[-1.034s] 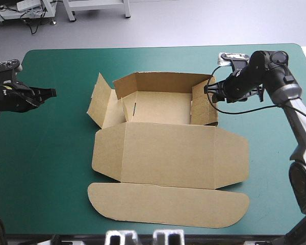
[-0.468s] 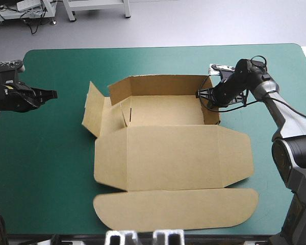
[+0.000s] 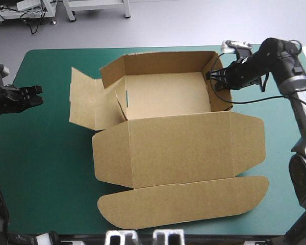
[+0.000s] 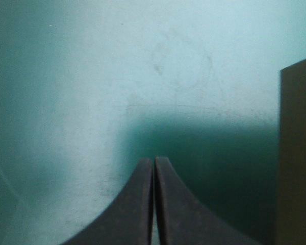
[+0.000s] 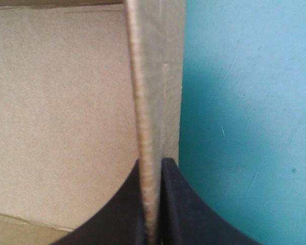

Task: Fold the box

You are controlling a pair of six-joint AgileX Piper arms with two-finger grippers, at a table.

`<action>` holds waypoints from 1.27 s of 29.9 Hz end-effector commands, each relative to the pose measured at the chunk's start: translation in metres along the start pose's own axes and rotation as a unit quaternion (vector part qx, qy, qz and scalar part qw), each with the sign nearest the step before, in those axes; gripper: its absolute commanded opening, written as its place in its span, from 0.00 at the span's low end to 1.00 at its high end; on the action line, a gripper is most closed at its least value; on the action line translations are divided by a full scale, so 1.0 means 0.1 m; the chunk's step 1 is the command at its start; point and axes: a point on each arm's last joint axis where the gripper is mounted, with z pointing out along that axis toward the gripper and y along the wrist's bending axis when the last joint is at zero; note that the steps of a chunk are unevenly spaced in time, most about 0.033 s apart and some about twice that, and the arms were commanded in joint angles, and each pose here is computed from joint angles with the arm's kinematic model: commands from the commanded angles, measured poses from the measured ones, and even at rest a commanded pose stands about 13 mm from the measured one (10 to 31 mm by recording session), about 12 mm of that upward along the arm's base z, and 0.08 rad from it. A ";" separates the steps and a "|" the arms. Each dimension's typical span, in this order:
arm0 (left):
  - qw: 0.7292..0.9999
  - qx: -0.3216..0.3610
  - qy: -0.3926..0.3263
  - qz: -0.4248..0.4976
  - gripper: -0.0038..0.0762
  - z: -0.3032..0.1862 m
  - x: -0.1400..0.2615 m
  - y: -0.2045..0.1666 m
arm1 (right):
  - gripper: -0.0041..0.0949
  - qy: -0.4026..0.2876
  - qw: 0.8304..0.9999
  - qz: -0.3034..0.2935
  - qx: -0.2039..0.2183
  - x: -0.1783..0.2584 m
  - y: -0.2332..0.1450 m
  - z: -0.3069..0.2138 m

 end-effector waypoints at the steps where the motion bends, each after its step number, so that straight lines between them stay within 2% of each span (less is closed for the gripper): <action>1: 0.996 0.083 -0.037 -0.003 0.05 -0.10 -0.09 -0.12 | 0.02 -0.083 0.996 -0.014 -0.029 -0.02 0.19 -0.69; 6: 0.987 0.153 -0.038 -0.010 0.05 -0.03 -0.11 -0.19 | 0.02 -0.132 0.990 -0.025 -0.052 0.00 0.34 -1.05; 10: 0.965 0.258 -0.052 -0.004 0.05 -0.05 -0.14 -0.42 | 0.02 -0.149 0.986 -0.026 -0.066 -0.01 0.39 -1.13; 15: 0.957 0.287 -0.034 0.009 0.04 0.01 -0.10 -0.66 | 0.02 -0.156 0.983 -0.031 -0.089 -0.02 0.44 -1.14; 20: 0.938 0.345 -0.033 0.013 0.04 0.06 -0.09 -0.93 | 0.02 -0.160 0.981 -0.045 -0.096 -0.02 0.45 -1.14; 26: 0.931 0.362 -0.030 0.030 0.04 0.02 -0.04 -1.10 | 0.02 -0.176 0.979 -0.052 -0.087 -0.05 0.44 -1.14; 38: 0.926 0.365 -0.068 0.074 0.04 -0.42 0.09 -1.34 | 0.03 -0.223 0.970 -0.078 -0.055 -0.13 0.48 -1.13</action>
